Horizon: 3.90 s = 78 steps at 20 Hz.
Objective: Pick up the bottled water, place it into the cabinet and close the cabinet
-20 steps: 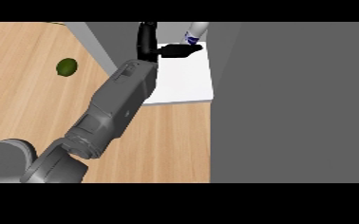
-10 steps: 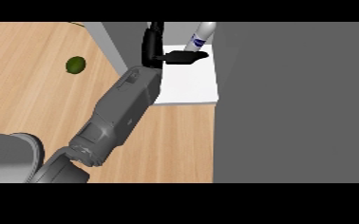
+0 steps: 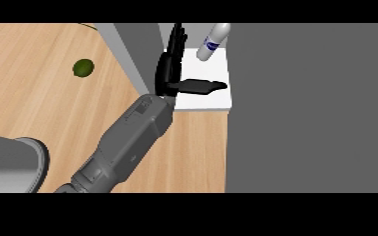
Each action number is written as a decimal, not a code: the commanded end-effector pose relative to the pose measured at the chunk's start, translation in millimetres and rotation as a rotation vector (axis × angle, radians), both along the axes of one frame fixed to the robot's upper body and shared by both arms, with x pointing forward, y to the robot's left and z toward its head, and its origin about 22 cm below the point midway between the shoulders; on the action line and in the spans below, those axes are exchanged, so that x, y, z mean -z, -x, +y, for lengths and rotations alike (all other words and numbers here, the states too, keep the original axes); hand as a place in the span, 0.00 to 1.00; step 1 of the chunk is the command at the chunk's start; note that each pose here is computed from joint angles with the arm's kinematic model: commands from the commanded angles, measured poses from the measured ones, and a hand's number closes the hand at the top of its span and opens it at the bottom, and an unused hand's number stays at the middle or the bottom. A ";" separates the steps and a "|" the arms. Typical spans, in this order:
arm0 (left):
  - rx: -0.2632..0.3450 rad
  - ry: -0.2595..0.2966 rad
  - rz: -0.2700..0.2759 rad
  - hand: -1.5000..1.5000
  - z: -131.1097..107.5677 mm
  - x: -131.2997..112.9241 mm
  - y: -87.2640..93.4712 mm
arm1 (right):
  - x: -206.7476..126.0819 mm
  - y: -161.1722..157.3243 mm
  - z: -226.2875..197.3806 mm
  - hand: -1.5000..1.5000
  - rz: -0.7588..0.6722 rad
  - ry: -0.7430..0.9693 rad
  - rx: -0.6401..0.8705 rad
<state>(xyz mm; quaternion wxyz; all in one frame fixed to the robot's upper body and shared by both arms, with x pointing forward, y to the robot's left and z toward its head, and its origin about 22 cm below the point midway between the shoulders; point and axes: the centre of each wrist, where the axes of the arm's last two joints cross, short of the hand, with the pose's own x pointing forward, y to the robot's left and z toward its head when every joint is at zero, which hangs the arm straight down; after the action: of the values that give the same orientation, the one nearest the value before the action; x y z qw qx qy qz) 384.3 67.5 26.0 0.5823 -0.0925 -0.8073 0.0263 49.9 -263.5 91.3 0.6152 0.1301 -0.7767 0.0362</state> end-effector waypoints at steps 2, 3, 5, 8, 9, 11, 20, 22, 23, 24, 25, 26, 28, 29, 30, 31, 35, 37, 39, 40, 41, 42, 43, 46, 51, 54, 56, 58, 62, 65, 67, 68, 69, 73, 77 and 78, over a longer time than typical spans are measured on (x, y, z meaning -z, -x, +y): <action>0.096 0.093 -0.008 0.00 6.2 11.6 32.9 | -27.9 11.3 2.7 0.00 -0.033 0.032 0.022; 0.145 0.109 -0.028 0.00 -7.4 16.8 46.8 | -32.5 11.5 9.3 0.00 -0.028 0.038 0.015; 0.139 0.117 -0.050 0.00 -5.6 16.1 53.4 | -27.7 13.9 3.4 0.00 -0.040 0.064 0.012; 0.180 0.136 -0.056 0.00 8.0 13.0 74.3 | -26.5 14.3 1.5 0.00 -0.033 0.078 0.019; 0.209 0.160 -0.062 0.00 -6.0 12.0 92.4 | -32.4 16.2 0.2 0.00 -0.015 0.095 0.009; 0.238 0.149 -0.064 0.00 0.9 19.0 111.4 | -37.5 13.3 -0.5 0.00 -0.040 0.126 -0.027; 0.202 0.154 0.002 1.00 53.8 11.5 145.6 | -31.8 14.7 -1.3 1.00 -0.003 0.255 -0.336; 0.144 0.168 -0.010 1.00 67.5 14.4 156.2 | -46.7 21.3 1.8 1.00 -0.027 0.241 -0.401; 0.161 0.156 0.010 0.00 77.9 21.0 164.6 | -46.4 15.7 8.5 1.00 -0.045 0.268 -0.422; 0.153 0.166 -0.002 0.00 82.3 19.0 165.3 | -41.5 12.8 10.5 1.00 -0.046 0.276 -0.471; 0.133 0.154 0.001 0.00 93.4 8.1 160.2 | -52.9 15.8 13.8 1.00 -0.072 0.288 -0.480; 0.119 0.146 -0.004 0.00 97.9 18.9 182.2 | -58.4 17.2 11.4 1.00 -0.104 0.300 -0.481; 0.110 0.159 -0.004 0.00 121.1 6.1 179.7 | -65.0 19.7 18.5 1.00 -0.132 0.294 -0.505; 0.078 0.151 -0.015 0.00 130.8 13.5 188.7 | -62.4 19.4 21.5 1.00 -0.131 0.293 -0.512; 0.071 0.156 -0.021 0.00 131.6 7.5 193.1 | -68.6 21.9 24.0 1.00 -0.124 0.304 -0.525; 0.068 0.177 0.003 0.00 136.9 8.1 199.8 | -71.9 23.1 28.8 1.00 -0.134 0.284 -0.538; 0.062 0.248 0.004 0.00 151.0 5.7 214.2 | -67.2 23.3 37.6 1.00 -0.081 0.273 -0.711; 0.051 0.234 0.005 0.00 172.2 -2.7 209.7 | -74.1 22.2 45.5 1.00 -0.130 0.257 -0.742; 0.026 0.253 0.011 0.00 167.7 0.8 222.7 | -75.6 22.0 51.4 1.00 -0.130 0.265 -0.763; 0.021 0.245 0.014 0.00 178.9 -0.6 217.6 | -75.0 20.4 52.4 1.00 -0.127 0.294 -0.814; 0.007 0.247 0.024 0.00 180.1 -4.8 220.2 | -76.1 20.6 53.4 1.00 -0.126 0.305 -0.812; 0.026 0.244 0.027 0.00 185.9 -4.0 224.8 | -74.4 17.9 55.4 1.00 -0.129 0.313 -0.808; 0.027 0.242 0.018 0.00 187.8 -5.4 228.1 | -78.3 18.0 55.3 1.00 -0.149 0.315 -0.828; 0.024 0.243 0.020 0.00 196.4 -10.6 232.9 | -69.2 17.3 65.0 1.00 -0.114 0.252 -0.842; 0.037 0.229 0.008 0.00 221.4 -11.1 239.9 | -49.8 19.8 87.1 1.00 -0.075 0.008 -0.810; 0.076 0.249 0.001 0.00 220.5 -17.6 243.5 | -52.2 17.9 88.3 1.00 -0.095 -0.009 -0.803; 0.088 0.231 0.012 0.00 228.3 -18.4 241.9 | -48.7 15.4 89.0 1.00 -0.081 0.004 -0.822; 0.097 0.219 0.013 0.00 236.8 -18.3 244.2 | -49.3 13.5 88.5 1.00 -0.079 0.024 -0.831; 0.123 0.222 -0.009 0.00 236.7 -22.5 241.4 | -43.8 5.5 90.9 1.00 -0.075 0.082 -0.833; 0.154 0.219 -0.011 0.00 242.3 -31.4 239.4 | -38.9 0.8 94.8 1.00 -0.074 0.072 -0.852; 0.163 0.207 -0.012 0.00 244.0 -29.7 238.0 | -38.9 -3.1 92.2 1.00 -0.071 0.125 -0.857; 0.165 0.204 -0.004 0.00 244.0 -29.4 239.7 | -40.4 -6.2 91.7 1.00 -0.091 0.135 -0.858; 0.163 0.204 -0.001 0.00 246.4 -31.1 241.3 | -39.8 -7.7 92.4 1.00 -0.095 0.131 -0.838; 0.192 0.195 0.005 0.00 248.1 -31.3 238.4 | -42.4 -16.4 86.0 1.00 -0.122 0.270 -0.898; 0.204 0.181 -0.004 0.00 252.5 -34.7 234.3 | -51.9 -25.8 78.9 1.00 -0.208 0.373 -0.933; 0.206 0.171 0.006 0.00 254.8 -35.3 234.4 | -50.8 -27.5 81.2 1.00 -0.213 0.358 -0.933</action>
<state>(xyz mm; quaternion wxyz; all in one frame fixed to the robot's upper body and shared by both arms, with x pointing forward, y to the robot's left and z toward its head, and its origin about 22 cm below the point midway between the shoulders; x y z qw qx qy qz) 148.1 317.7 59.2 0.5699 -0.2240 -0.7893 0.0458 79.1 -198.8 129.0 0.5029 0.3313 -0.7082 0.3684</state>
